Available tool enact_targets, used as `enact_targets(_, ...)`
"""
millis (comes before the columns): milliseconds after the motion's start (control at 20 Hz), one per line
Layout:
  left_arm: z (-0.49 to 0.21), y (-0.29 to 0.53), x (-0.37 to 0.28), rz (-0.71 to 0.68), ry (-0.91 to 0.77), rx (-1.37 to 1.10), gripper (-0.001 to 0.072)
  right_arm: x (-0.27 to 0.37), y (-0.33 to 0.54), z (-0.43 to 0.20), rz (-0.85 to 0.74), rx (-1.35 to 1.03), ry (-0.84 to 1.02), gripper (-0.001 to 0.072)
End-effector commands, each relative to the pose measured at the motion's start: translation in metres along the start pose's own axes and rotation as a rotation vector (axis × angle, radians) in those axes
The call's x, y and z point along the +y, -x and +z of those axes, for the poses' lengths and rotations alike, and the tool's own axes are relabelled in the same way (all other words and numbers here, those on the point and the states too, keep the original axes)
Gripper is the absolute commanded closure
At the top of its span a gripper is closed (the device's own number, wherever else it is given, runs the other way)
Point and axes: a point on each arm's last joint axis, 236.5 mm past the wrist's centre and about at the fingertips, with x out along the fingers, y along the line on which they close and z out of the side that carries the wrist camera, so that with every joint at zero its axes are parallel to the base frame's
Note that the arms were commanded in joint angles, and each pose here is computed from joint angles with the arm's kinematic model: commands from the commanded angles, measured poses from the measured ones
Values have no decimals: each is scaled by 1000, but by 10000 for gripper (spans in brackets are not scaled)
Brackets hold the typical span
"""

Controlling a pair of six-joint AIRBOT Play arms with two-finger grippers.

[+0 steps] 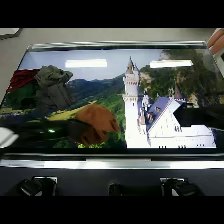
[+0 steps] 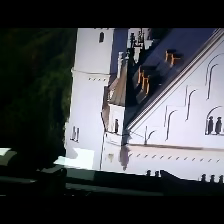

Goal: Fold the shirts.

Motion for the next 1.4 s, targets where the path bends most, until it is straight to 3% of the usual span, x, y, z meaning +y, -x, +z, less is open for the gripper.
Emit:
enact_targets(0,-79,-99,21,51,-35,287,679,-3,9,-8,-10,1,-52,43)
enact_targets(50,-92,-123,20,53,-30,324,678,-4,6,-6,-14,5,-63,43)
enact_targets(100,-102,-147,15,47,-9,352,576,-6,2,-5,-26,14,-68,43)
enact_targets(150,-107,-164,10,40,5,378,142,-10,-5,-4,-45,31,-72,43)
enact_targets(200,-106,-174,5,31,5,406,-3,-13,-12,-2,-60,53,-73,42)
enact_targets(300,-76,-167,1,4,-79,419,-4,-14,-38,-1,-79,128,-73,42)
enact_targets(450,0,-104,50,140,-149,344,-3,-4,-93,-20,-47,323,-60,42)
enact_targets(600,33,-28,139,331,-3,268,-4,25,-148,-85,99,607,-47,42)
enact_targets(750,-3,-5,205,374,235,283,-5,53,-175,-150,254,767,-97,42)
enact_targets(850,-36,-17,217,320,332,317,-5,65,-179,-179,327,837,-119,20)
enact_targets(1250,-62,-86,211,246,426,278,13,78,-184,-212,409,893,-157,2)
enact_targets(1350,-58,-94,208,235,438,257,362,67,-196,-226,363,890,-165,8)
